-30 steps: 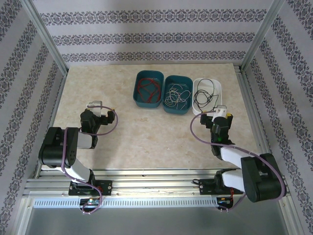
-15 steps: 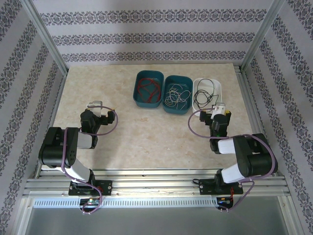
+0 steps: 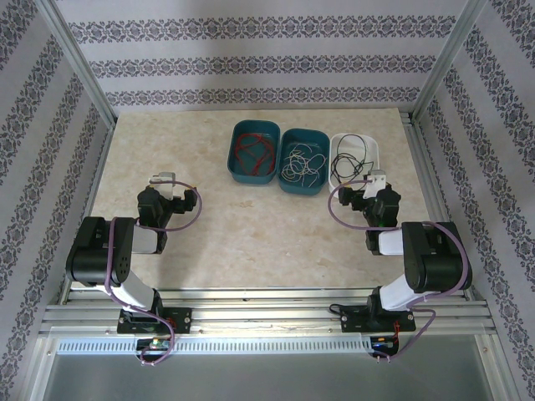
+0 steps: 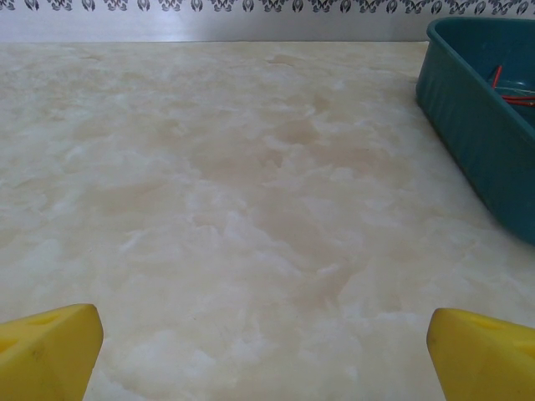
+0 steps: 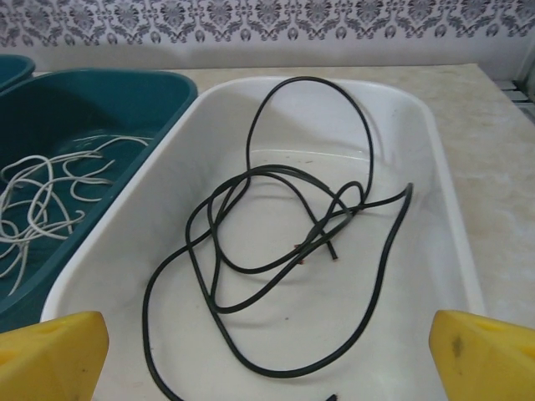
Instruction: Untangle the cables
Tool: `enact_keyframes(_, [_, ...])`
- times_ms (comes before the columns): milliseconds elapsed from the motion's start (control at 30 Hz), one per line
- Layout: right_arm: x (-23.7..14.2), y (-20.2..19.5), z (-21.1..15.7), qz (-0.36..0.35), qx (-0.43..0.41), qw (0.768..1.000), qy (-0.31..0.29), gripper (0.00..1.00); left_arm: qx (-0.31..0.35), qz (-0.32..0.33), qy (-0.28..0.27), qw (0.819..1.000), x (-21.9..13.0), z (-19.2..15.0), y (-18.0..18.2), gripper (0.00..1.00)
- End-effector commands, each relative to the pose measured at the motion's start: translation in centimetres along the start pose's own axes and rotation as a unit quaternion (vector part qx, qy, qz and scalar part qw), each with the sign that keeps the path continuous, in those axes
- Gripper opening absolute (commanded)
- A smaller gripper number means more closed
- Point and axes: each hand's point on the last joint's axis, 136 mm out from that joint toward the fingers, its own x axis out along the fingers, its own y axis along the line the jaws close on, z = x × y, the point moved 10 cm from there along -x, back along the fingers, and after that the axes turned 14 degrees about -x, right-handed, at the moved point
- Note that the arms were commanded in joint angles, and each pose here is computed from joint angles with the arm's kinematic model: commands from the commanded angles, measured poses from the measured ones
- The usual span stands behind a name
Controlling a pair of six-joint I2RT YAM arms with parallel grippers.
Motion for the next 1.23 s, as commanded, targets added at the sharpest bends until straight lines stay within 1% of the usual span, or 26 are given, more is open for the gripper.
enact_keyframes(0, [0.31, 0.33, 0.4, 0.024, 0.005, 1.0, -0.01, 0.98, -0.002, 0.0, 0.0, 1.0, 0.08, 0.37, 0.27, 0.99])
enact_keyframes(1200, [0.32, 0.45, 0.37, 0.021, 0.002, 1.0, -0.007, 0.98, -0.002, -0.001, -0.001, 1.0, 0.03, 0.35, 0.26, 0.99])
